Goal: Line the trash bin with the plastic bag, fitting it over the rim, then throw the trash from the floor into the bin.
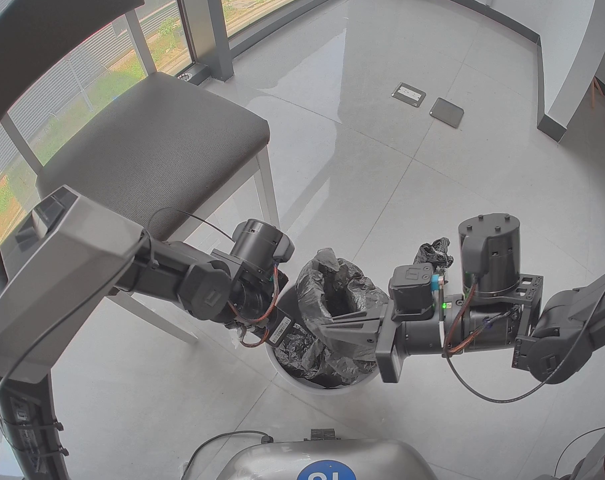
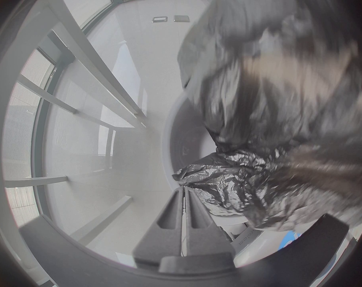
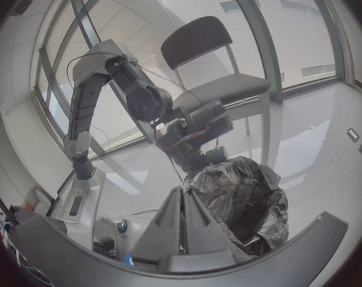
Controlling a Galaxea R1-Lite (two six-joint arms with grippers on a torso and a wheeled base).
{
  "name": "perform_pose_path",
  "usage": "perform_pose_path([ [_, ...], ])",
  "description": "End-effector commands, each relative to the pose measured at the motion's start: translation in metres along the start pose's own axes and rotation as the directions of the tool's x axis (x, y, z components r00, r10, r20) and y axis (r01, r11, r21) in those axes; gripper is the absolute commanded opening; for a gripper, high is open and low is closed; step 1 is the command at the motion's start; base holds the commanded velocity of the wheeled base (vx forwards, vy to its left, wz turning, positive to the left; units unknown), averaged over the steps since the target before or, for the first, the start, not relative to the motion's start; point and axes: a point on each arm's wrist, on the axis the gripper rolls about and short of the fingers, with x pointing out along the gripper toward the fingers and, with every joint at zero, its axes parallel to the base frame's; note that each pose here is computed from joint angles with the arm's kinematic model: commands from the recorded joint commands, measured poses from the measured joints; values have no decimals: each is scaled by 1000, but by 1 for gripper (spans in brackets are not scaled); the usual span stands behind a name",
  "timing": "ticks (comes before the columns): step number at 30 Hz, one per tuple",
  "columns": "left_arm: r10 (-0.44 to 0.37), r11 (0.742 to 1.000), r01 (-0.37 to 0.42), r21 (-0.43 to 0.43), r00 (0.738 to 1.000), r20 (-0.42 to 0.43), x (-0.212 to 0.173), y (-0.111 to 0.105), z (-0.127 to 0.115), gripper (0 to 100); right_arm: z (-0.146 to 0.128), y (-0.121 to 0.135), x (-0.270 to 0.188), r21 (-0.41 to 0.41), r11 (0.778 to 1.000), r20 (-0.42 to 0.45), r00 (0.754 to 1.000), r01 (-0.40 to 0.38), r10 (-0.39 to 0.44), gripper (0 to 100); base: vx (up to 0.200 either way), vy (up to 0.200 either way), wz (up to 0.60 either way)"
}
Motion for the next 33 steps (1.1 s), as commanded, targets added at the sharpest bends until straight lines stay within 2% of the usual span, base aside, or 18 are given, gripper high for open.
perform_pose_path([
  [1, 35, 999, -34, -19, 997, 65, -28, 9, 9, 0, -8, 7, 20, 2, 999, -31, 998, -46, 46, 0, 0, 0, 0],
  [9, 90, 995, -83, -53, 987, 131, -63, 25, 14, 0, -13, 18, 44, -2, 995, -56, 993, -102, 101, 0, 0, 0, 0],
  [20, 107, 992, -96, -77, 982, 158, -89, 33, 6, 0, -33, 39, 81, 4, 982, -125, 974, -189, 188, 0, 0, 0, 0],
  [33, 116, 990, -96, -103, 971, 210, -115, 41, 3, 0, -76, 32, 113, 68, 979, -223, 954, -192, 203, 0, 0, 0, 0],
])
